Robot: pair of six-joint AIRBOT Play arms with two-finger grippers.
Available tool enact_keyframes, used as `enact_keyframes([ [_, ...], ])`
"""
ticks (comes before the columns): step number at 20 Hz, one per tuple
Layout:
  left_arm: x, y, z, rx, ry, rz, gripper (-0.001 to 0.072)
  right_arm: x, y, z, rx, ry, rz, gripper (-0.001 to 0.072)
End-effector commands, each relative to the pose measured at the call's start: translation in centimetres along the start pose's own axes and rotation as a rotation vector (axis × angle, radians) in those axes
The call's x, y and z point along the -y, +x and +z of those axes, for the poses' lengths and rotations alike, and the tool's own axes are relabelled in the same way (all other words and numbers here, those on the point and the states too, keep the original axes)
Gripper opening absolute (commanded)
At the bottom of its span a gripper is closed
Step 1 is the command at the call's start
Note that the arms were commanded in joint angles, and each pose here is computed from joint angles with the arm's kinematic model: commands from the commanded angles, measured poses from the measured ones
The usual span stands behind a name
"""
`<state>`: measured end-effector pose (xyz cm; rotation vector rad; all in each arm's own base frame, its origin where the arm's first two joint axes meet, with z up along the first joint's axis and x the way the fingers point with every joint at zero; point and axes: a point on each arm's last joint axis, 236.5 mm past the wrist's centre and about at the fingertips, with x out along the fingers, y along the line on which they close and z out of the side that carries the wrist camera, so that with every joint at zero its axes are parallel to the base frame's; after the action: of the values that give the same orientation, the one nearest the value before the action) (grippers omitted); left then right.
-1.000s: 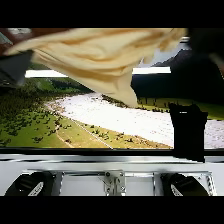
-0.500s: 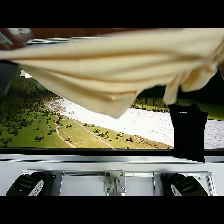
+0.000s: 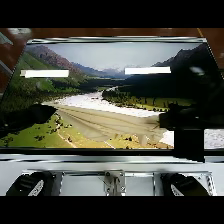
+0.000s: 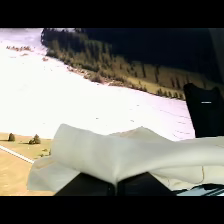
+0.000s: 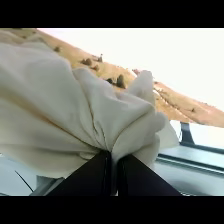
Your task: Fold the shirts.
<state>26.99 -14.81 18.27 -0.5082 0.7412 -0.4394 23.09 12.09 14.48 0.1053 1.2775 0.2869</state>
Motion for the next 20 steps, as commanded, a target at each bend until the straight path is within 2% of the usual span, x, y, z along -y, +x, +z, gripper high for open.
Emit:
enact_keyframes([
  [1,-4.2,4.0,-0.5,-0.004,-0.072,0.082,0.0038,0.3,9.0,1.0,-0.094,0.064,0.022,0.0072],
  [7,-10.5,13.8,0.6,0.006,-0.238,0.154,0.0038,1.5,21.4,9.4,0.058,0.145,0.024,0.0072],
  [10,-12.9,17.8,-2.5,-0.094,-0.310,0.176,0.0039,1.1,24.0,12.3,0.152,0.237,0.070,0.0073],
  [13,-13.7,20.2,-8.1,-0.278,-0.337,0.204,0.0039,0.7,25.4,12.3,0.140,0.281,0.097,0.0080],
  [14,-13.7,20.5,-9.4,-0.318,-0.352,0.210,0.0039,0.8,25.6,12.2,0.139,0.281,0.094,0.0105],
  [15,-13.7,20.5,-9.8,-0.333,-0.373,0.214,0.0042,0.8,25.6,12.6,0.154,0.282,0.097,0.0213],
  [16,-13.5,20.3,-9.5,-0.333,-0.376,0.210,0.0098,0.8,25.3,13.3,0.185,0.283,0.101,0.0345],
  [17,-13.4,19.9,-8.9,-0.336,-0.383,0.202,0.0257,0.8,24.8,14.0,0.214,0.277,0.106,0.0493],
  [18,-13.3,19.2,-7.9,-0.345,-0.396,0.192,0.0548,0.6,24.0,14.5,0.240,0.237,0.107,0.0565],
  [19,-13.3,18.1,-7.0,-0.367,-0.402,0.183,0.0682,0.6,23.0,15.0,0.263,0.170,0.093,0.0568],
  [20,-13.5,16.5,-6.1,-0.404,-0.380,0.175,0.0681,0.9,21.6,15.4,0.280,0.083,0.061,0.0568],
])
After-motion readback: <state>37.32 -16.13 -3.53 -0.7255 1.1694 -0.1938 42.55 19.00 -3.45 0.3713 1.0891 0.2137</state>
